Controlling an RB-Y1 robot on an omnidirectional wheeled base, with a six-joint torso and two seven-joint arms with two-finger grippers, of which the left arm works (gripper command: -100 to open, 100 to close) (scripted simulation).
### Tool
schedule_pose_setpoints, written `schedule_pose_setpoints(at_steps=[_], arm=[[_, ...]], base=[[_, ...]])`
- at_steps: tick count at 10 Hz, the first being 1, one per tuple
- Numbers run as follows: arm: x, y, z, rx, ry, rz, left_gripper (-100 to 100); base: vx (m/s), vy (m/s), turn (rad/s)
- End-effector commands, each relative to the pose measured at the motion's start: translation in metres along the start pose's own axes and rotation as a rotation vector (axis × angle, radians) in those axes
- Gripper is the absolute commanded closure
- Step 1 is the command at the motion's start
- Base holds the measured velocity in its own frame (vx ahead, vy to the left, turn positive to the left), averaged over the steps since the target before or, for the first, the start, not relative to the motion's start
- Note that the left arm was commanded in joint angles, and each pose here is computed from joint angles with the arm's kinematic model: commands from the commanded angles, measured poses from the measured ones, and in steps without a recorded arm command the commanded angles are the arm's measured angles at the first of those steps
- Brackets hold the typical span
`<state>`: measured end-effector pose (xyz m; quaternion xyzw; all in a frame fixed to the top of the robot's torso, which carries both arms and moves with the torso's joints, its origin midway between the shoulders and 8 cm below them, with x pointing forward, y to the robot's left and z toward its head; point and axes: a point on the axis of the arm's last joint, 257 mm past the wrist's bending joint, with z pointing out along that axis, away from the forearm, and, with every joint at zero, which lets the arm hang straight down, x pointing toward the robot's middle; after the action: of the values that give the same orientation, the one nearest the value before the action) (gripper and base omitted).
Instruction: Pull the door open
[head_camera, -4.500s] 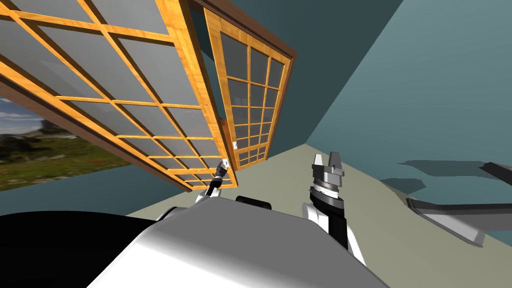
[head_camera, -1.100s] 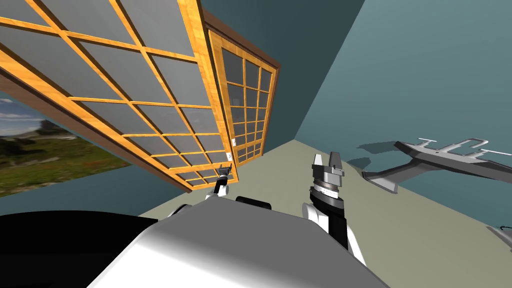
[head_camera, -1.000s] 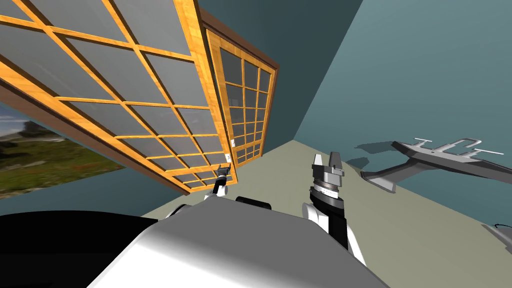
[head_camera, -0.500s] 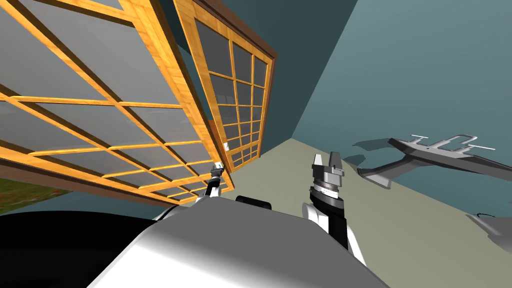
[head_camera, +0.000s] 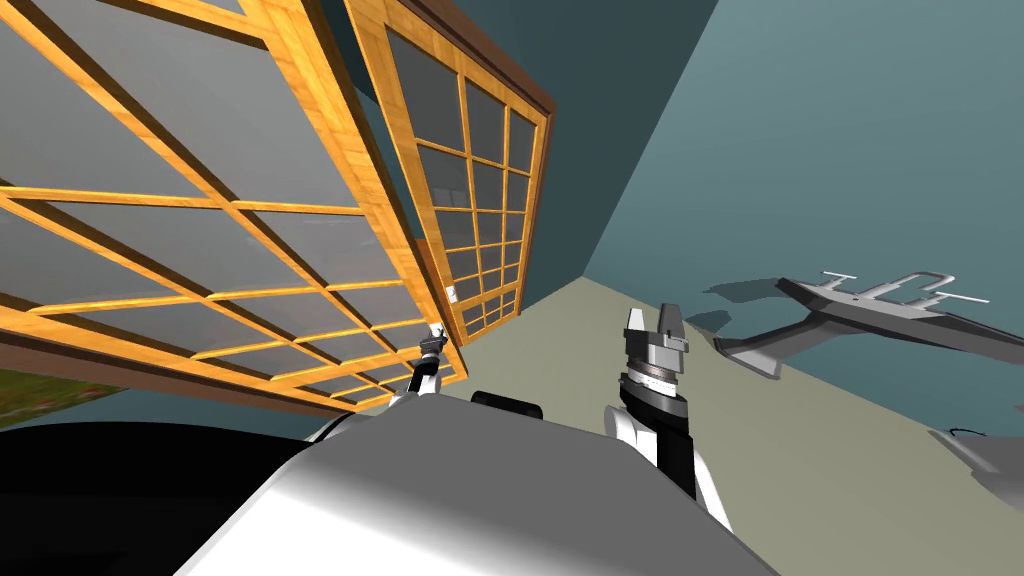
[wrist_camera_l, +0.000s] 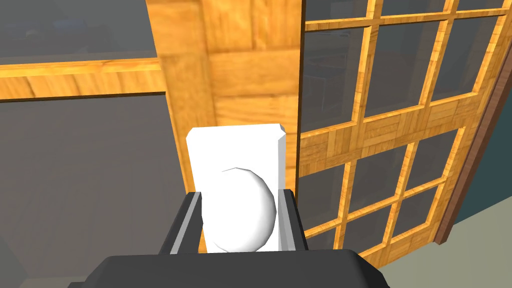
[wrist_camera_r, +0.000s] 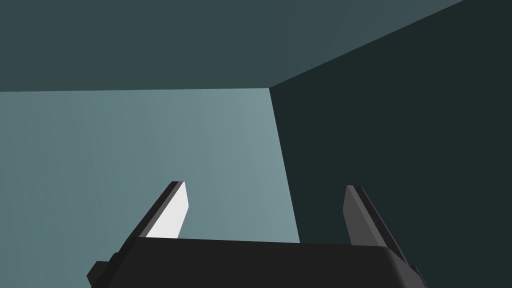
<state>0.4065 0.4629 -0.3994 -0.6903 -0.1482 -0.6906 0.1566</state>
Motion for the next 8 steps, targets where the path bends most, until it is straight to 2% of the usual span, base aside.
schedule_pose_setpoints(at_steps=[1, 3, 4, 8], arm=[[-0.001, 0.001, -0.0008, -0.001, -0.001, -0.001, 100], [-0.001, 0.001, -0.0008, -0.001, -0.001, -0.001, 100], [0.000, 0.007, -0.0004, -0.025, -0.002, -0.002, 100], [0.001, 0.026, -0.0004, -0.096, 0.000, -0.007, 100]], base=[[-0.008, 0.000, -0.003], [0.000, 0.000, 0.000], [-0.135, 0.002, -0.059], [-0.228, 0.013, -0.066]])
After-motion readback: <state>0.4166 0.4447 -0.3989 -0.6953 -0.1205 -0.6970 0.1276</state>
